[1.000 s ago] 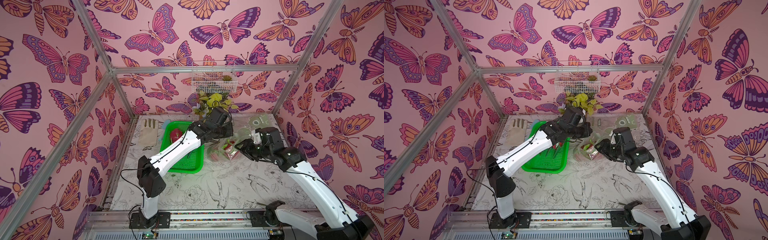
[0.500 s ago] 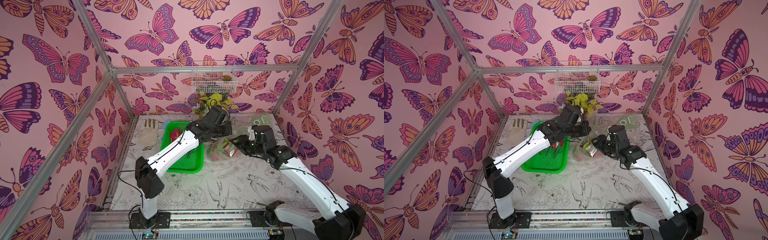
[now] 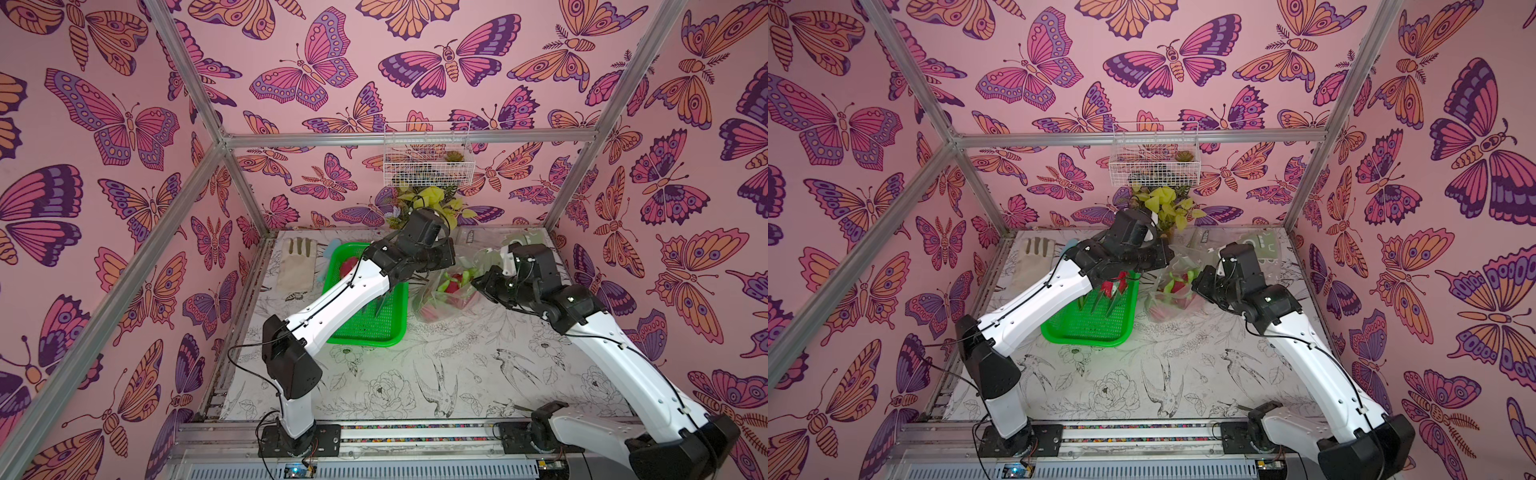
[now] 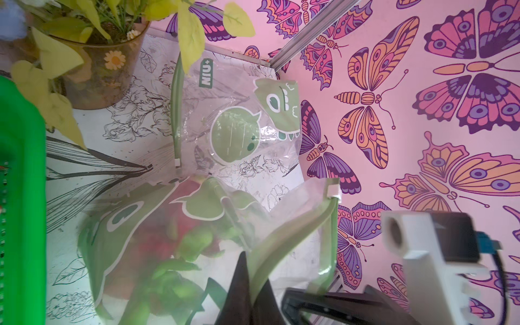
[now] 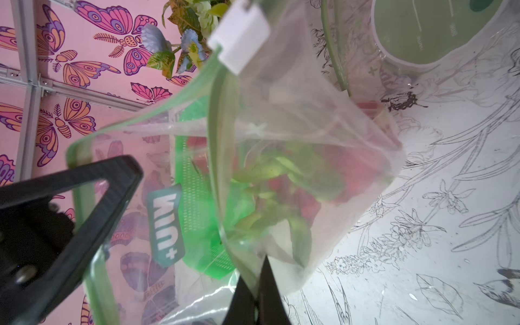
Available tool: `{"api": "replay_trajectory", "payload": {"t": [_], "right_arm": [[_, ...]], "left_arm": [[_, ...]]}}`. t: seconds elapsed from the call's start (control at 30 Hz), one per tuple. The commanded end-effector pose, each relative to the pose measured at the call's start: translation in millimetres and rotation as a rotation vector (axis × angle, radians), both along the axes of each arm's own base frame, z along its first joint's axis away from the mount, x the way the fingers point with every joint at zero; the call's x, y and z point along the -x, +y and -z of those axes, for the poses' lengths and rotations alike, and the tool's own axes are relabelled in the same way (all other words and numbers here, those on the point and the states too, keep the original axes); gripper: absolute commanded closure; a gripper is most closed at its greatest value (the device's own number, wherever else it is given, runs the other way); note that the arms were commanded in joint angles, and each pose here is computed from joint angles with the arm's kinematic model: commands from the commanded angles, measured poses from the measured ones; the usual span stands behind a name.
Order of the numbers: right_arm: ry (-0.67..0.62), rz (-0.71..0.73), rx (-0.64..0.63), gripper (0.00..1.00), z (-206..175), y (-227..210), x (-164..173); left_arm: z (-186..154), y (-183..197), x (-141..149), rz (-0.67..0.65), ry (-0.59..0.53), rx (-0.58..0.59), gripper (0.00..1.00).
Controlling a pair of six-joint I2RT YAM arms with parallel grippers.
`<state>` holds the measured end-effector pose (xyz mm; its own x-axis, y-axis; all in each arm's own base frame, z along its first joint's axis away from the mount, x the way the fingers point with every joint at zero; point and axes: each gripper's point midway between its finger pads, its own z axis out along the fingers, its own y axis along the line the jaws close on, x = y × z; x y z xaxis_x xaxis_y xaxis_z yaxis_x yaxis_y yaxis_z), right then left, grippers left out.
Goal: Open the zip-top bag and take out the dragon fruit
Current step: Adjust the zipper food storage bag at the center of the board.
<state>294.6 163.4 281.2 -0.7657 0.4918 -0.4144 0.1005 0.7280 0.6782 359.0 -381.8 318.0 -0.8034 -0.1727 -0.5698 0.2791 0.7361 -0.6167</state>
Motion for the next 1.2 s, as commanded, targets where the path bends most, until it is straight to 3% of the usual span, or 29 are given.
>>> {"api": "replay_trajectory", "payload": {"t": [0.0, 0.23, 0.43, 0.5, 0.57, 0.67, 0.83, 0.97, 1.17], "right_arm": [[-0.002, -0.045, 0.077, 1.00, -13, -10, 22], [-0.017, -0.117, 0.094, 1.00, -39, -5, 27], [-0.013, -0.157, 0.098, 1.00, -44, 2, 22], [-0.002, -0.176, 0.101, 1.00, -42, 6, 21], [0.002, -0.196, 0.108, 1.00, -40, 11, 19], [0.017, -0.219, 0.178, 1.00, -33, 15, 16], [-0.006, -0.254, 0.175, 1.00, -40, 28, 12], [-0.042, -0.261, 0.175, 1.00, -50, 29, 9], [-0.079, -0.293, 0.172, 1.00, -60, 32, 11]], "left_arm": [[-20, 23, 4, 0.010, -0.046, 0.010, 1.00], [-15, 45, 1, 0.037, -0.005, 0.002, 0.99], [-12, 45, 14, 0.124, 0.019, -0.001, 0.87], [-12, 41, 22, 0.209, -0.012, -0.025, 0.76], [-12, 41, 29, 0.281, -0.039, -0.067, 0.77], [-15, 45, 35, 0.335, -0.091, -0.129, 0.66], [-57, 52, 48, 0.363, -0.322, -0.233, 0.56], [-80, 38, 59, 0.430, -0.373, -0.186, 0.55], [-65, 12, 48, 0.491, -0.271, -0.168, 0.64]]}}
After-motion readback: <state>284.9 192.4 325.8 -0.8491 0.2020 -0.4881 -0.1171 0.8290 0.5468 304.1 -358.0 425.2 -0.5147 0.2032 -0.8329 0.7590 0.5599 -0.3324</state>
